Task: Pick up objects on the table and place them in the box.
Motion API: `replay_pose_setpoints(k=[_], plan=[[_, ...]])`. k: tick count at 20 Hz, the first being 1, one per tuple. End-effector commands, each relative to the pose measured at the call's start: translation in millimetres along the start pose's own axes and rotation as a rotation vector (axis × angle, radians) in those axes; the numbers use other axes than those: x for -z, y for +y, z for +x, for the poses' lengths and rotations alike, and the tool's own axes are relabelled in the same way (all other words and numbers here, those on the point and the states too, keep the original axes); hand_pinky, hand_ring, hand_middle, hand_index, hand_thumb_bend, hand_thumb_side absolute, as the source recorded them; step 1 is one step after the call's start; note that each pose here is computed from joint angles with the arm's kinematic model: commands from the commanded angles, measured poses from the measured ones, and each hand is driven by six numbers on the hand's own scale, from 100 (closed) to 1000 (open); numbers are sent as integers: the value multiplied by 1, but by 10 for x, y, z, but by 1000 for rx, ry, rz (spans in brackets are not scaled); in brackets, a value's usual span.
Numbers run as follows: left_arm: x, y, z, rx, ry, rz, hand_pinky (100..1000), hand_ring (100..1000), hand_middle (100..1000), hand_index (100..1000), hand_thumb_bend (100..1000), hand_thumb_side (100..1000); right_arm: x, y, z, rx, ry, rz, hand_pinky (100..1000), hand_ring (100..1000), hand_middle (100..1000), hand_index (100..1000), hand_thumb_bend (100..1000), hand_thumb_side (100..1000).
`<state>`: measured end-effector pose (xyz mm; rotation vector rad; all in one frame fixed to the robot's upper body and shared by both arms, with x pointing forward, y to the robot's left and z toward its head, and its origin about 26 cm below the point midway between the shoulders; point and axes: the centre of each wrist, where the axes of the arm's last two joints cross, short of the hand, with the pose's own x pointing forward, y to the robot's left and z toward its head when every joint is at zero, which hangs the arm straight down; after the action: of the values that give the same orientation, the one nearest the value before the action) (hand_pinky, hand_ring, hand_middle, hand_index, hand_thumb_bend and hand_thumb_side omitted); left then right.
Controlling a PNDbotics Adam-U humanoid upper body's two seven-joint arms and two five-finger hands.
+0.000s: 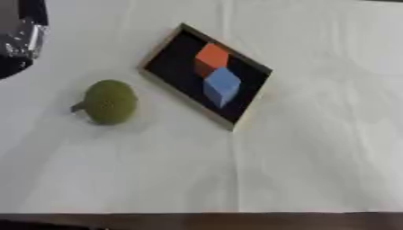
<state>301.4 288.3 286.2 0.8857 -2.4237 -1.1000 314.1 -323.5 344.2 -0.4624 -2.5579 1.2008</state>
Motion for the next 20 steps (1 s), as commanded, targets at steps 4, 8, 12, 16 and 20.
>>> replay_pose_setpoints(k=[4,8,12,16,20], plan=[[12,192,27,224,1,-396,773,802,782,907,277,510,-117,-204,165,-79,-4,-70,953,923,584,788,100,411],[31,210,45,283,37,-588,795,818,794,912,334,570,-179,-185,173,-86,18,-90,956,923,577,779,100,435],[73,198,74,300,70,-701,818,835,792,921,383,597,-210,-166,168,-79,32,-93,958,920,575,775,100,449],[103,193,93,319,93,-769,825,841,791,915,410,605,-225,-166,166,-78,39,-96,959,917,573,771,100,462],[146,182,113,326,118,-825,823,829,788,911,408,600,-240,-158,156,-75,47,-98,960,915,572,765,100,470]])
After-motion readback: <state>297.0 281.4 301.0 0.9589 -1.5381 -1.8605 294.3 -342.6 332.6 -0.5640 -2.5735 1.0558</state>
